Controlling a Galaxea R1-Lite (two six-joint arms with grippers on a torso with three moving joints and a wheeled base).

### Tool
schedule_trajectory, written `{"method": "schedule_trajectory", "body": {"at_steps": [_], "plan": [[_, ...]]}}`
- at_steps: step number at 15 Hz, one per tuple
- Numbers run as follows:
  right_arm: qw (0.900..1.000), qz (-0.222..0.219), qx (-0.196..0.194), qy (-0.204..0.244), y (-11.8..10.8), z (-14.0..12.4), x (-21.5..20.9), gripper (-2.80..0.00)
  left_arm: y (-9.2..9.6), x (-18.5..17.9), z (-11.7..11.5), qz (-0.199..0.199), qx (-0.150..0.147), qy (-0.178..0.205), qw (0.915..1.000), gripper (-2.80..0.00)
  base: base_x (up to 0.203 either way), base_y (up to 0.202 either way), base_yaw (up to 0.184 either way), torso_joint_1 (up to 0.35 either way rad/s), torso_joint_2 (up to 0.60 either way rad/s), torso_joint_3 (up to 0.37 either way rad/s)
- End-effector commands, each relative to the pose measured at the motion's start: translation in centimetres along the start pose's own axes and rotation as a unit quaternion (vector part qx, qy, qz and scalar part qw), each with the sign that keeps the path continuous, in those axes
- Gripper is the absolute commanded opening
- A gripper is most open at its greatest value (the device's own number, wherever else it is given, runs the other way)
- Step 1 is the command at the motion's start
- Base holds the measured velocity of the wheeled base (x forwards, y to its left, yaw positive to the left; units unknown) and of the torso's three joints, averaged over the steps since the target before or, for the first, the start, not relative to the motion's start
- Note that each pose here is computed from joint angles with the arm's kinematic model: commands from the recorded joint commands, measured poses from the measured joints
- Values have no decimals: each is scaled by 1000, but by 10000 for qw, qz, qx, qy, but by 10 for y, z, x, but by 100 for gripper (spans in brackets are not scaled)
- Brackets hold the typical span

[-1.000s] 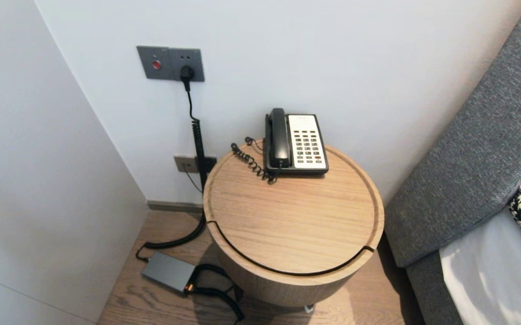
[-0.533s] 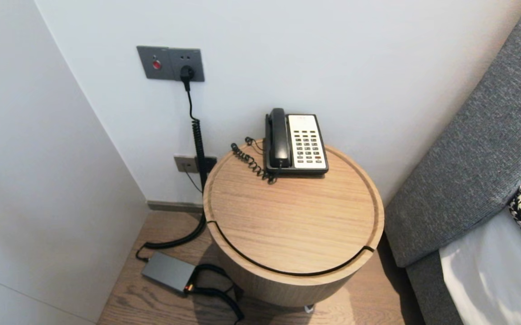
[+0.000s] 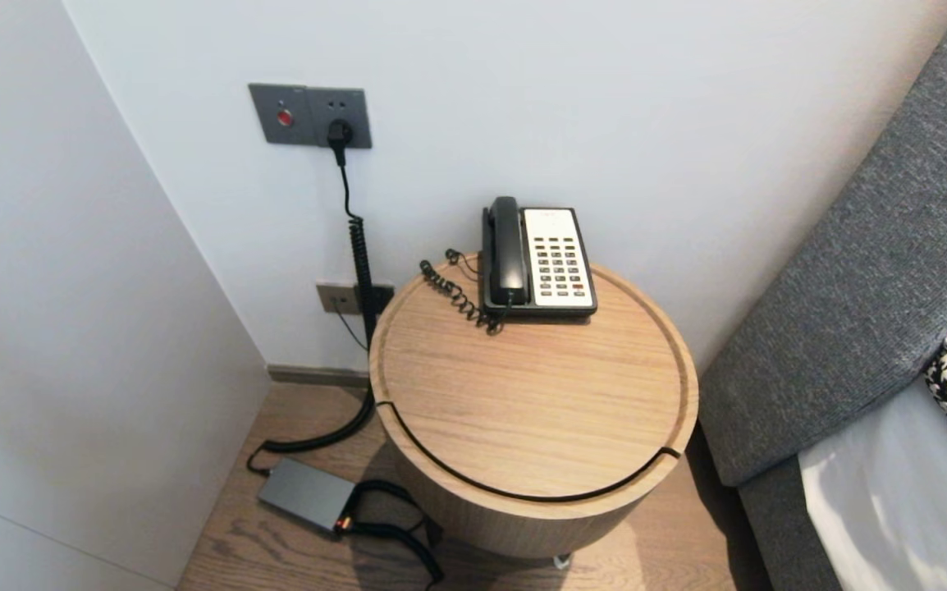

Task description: Open the nightstand drawer

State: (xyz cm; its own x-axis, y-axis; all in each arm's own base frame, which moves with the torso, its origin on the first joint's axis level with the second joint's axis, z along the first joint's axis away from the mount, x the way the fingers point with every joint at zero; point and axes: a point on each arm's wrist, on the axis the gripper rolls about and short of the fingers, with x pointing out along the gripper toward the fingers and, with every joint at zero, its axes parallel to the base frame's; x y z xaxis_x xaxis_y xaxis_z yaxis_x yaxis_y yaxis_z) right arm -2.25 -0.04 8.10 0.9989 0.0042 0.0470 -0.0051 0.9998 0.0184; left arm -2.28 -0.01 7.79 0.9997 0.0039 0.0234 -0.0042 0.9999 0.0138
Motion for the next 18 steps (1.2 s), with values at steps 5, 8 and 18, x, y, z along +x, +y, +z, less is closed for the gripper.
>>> {"method": "schedule_trajectory", "body": {"at_steps": [5,8,18], "plan": [[9999,-1,1,135,0,-7,2,-280,0,1,-4,3,4,60,10000,-280,0,0,0,0,0,0],[9999,-1,1,135,0,-7,2,-280,0,1,-4,10,-8,58,10000,-280,0,0,0,0,0,0],[9999,-1,1,135,0,-7,2,-280,0,-2,7,-3,28,-89,10000,-280,0,0,0,0,0,0]]}}
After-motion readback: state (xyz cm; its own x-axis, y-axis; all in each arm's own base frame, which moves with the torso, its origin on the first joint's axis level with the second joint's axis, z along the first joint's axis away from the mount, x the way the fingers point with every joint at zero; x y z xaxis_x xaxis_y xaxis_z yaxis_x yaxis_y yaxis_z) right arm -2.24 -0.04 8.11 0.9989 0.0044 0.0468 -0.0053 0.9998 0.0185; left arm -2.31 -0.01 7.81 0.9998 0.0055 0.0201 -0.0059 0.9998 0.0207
